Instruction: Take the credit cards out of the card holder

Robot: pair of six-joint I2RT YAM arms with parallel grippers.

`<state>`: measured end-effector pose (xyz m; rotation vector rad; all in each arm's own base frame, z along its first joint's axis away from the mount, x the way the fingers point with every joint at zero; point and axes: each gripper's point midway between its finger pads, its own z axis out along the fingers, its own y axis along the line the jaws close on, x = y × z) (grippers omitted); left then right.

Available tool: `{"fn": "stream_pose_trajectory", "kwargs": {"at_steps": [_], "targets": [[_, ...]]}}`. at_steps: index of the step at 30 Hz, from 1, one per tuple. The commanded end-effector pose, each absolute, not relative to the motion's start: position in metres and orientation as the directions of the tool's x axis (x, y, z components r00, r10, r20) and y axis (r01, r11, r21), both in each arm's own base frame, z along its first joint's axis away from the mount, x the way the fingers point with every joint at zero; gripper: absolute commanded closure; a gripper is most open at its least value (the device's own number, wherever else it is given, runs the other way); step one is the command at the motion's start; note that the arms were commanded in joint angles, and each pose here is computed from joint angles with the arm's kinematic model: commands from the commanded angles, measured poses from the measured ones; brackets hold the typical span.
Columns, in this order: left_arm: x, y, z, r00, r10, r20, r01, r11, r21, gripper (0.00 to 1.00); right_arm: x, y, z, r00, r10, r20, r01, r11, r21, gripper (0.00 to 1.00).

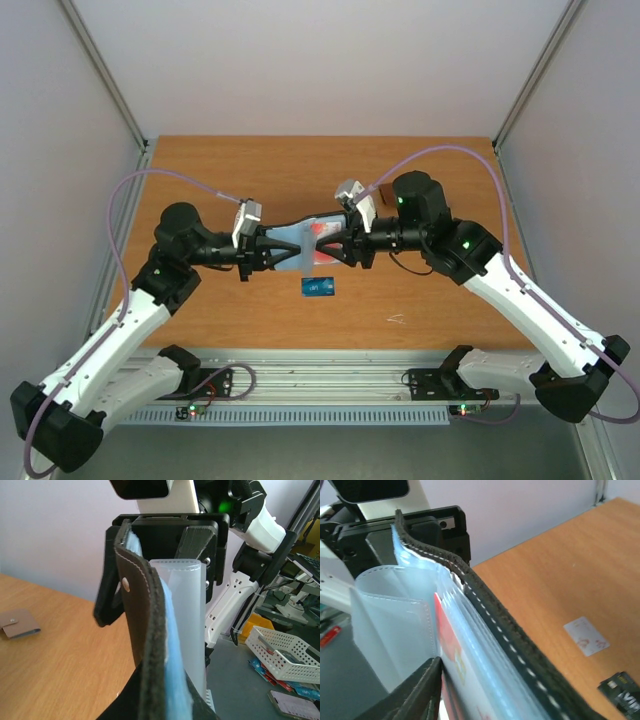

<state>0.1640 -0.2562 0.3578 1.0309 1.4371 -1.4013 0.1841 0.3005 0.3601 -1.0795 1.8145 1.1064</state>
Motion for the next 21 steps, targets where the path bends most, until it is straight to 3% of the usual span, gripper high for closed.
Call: {"fn": "stream_pose_trajectory", "kwargs": {"at_steps": [1,6,11,16,18,20,21], "targets": [[0.157,-0.253,0.38,-0.171,-0.068,-0.983,0.985,0.016,-0.172,1.0,0.196,0.316,0.369,-0.303,-0.244,-0.921,-0.926,0.305,0.224,0.53],[0.158,-0.252,0.383,-0.169,-0.086,-0.982,0.984,0.035,-0.172,1.0,0.186,0.33,0.367,-0.317,-0.272,-0.909,-0.932,0.265,0.246,0.41],[0.16,-0.251,0.38,-0.179,-0.089,-0.98,0.982,0.048,-0.183,1.0,0.185,0.332,0.368,-0.34,-0.276,-0.899,-0.925,0.27,0.266,0.42],[0.163,-0.25,0.379,-0.182,-0.092,-0.979,0.98,0.064,-0.189,1.0,0.18,0.329,0.373,-0.363,-0.281,-0.888,-0.918,0.27,0.29,0.9],[0.166,-0.25,0.377,-0.182,-0.089,-0.979,0.979,0.082,-0.189,0.97,0.184,0.326,0.373,-0.379,-0.282,-0.881,-0.907,0.304,0.293,0.99],[0.173,-0.249,0.374,-0.19,-0.088,-0.978,0.972,0.122,-0.2,0.79,0.188,0.322,0.371,-0.398,-0.284,-0.872,-0.891,0.345,0.294,0.99],[0.178,-0.249,0.372,-0.194,-0.089,-0.977,0.967,0.151,-0.206,0.65,0.191,0.32,0.372,-0.403,-0.283,-0.87,-0.884,0.366,0.29,0.99]]}}
